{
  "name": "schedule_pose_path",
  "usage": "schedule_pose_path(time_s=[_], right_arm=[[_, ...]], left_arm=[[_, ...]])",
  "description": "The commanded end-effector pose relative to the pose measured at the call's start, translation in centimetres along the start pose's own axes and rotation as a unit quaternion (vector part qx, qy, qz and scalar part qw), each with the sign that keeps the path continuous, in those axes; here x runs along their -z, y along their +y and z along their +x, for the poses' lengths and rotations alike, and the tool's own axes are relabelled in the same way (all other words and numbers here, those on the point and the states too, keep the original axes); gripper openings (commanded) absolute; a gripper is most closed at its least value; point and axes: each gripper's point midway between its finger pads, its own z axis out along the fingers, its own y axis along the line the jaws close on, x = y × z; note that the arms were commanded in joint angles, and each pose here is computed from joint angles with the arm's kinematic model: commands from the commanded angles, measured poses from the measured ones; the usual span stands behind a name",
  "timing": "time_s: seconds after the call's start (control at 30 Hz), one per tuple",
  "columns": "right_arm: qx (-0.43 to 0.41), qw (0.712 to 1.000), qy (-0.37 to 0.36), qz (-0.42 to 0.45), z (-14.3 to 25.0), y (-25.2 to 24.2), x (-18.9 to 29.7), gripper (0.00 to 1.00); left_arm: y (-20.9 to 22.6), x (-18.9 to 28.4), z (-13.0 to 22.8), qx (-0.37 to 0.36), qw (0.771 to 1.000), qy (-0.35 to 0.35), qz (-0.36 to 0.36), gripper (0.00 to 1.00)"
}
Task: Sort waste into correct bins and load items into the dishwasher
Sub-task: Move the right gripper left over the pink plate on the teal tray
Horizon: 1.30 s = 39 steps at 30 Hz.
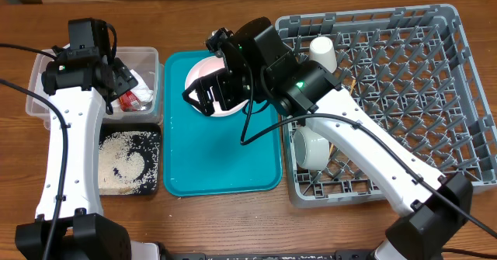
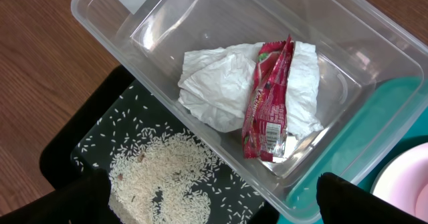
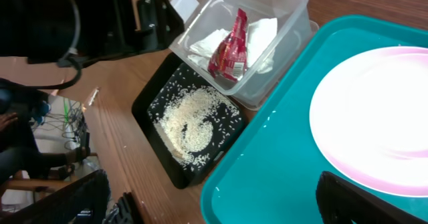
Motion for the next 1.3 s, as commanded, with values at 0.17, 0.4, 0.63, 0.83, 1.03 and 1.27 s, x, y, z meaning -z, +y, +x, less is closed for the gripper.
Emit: schedule_pose_path(time_s=[0.17,0.4,0.63,0.83,1.03,1.27], right_arm=[[-0.014,0.998,0.015,0.051,0.9,-3.3,-2.7,1.00],[-0.026,0.997,0.039,0.064,2.3,-5.6,-5.7,1.00],[-0.012,0.994,-0.005,0.112,1.0,-9.8,-10.0,0.98],[0.012,0.990,-0.028,0.140,1.0,-12.9,-13.4,0.96],[0.046,0.988,-0.006,0.148,3.0,-15.1,-16.2,0.94],[0.051,0.986,0.017,0.161,5.0,-17.0,-17.7,0.88]], left_arm=[[0.0,1.0,-0.9,0.016,1.000,-0.014,0.011,1.00],[0.0,1.0,-0.9,0.016,1.000,-0.014,0.011,1.00],[0.0,1.0,-0.9,0.016,1.000,-0.014,0.011,1.00],[0.0,1.0,-0.9,0.016,1.000,-0.014,0.011,1.00],[0.0,1.0,-0.9,0.016,1.000,-0.014,0.011,1.00],[0.0,1.0,-0.9,0.016,1.000,-0.014,0.011,1.00]])
